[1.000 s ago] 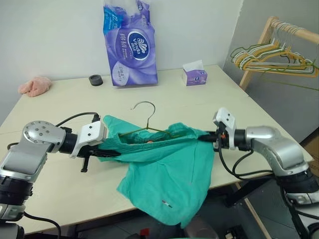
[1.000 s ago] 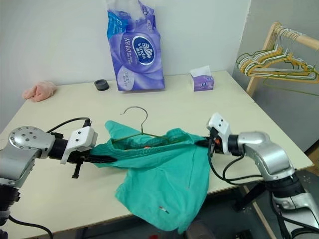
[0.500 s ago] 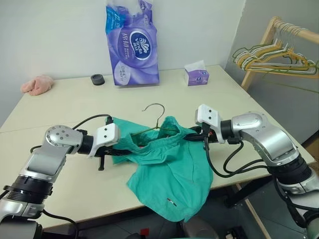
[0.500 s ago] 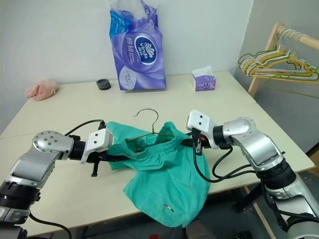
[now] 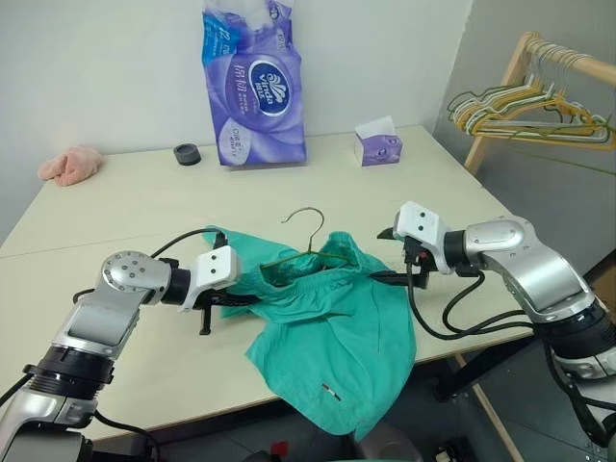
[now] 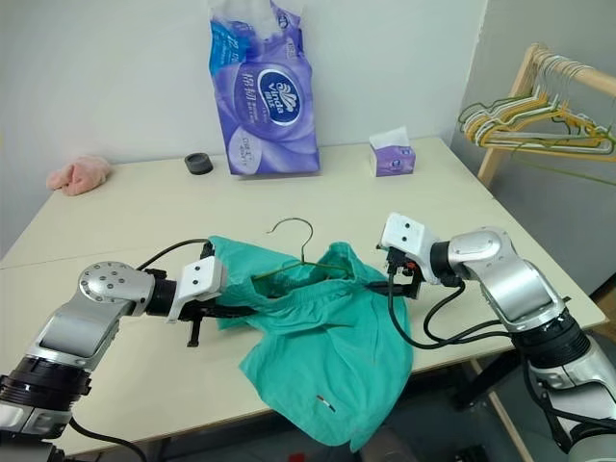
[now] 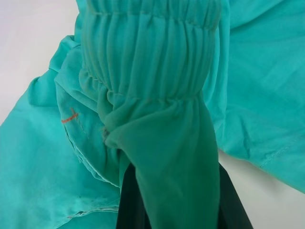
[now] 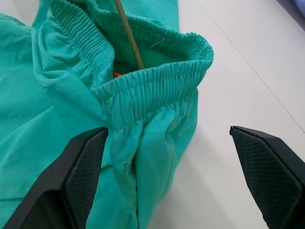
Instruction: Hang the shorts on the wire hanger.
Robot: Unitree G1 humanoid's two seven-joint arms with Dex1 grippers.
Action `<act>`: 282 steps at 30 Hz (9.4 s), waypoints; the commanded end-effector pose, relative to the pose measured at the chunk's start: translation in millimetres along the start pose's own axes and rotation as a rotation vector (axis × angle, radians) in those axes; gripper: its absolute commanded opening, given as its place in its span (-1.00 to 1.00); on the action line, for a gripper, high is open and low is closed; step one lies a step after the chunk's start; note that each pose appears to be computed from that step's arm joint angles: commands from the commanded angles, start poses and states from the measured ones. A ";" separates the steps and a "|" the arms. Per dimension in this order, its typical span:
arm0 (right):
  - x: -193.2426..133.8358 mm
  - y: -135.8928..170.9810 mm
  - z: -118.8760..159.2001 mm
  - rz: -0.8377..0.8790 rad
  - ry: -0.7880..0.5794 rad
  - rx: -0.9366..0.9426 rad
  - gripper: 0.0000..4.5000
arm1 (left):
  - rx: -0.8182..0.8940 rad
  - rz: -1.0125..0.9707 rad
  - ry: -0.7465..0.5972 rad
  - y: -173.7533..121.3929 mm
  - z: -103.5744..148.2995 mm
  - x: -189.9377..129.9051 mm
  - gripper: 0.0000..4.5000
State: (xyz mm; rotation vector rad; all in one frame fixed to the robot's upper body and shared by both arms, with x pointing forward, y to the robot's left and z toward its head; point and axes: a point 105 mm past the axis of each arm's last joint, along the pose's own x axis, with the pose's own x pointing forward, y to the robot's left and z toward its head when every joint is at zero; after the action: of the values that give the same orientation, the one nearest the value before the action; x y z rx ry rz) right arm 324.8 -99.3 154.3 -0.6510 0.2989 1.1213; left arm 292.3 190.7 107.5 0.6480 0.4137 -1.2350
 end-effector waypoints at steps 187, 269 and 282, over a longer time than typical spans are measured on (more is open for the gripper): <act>-176.5 -7.3 -112.1 -0.891 0.046 1.047 -1.00 | 0.105 -0.007 -0.673 22.8 223.1 75.0 0.98; -37.3 -69.8 17.0 -0.741 -0.413 0.241 0.99 | -0.413 1.041 -0.421 81.1 67.5 -0.2 1.00; 60.0 -43.2 -1.5 -0.520 -0.494 0.309 0.99 | -0.636 1.463 -0.244 40.7 -18.0 -41.5 1.00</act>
State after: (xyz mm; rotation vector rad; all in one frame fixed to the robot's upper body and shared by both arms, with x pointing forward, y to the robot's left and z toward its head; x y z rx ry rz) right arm 386.8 -70.3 121.6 -0.1301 -0.0575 0.6649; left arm 317.6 242.5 105.5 0.0979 0.1262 0.2337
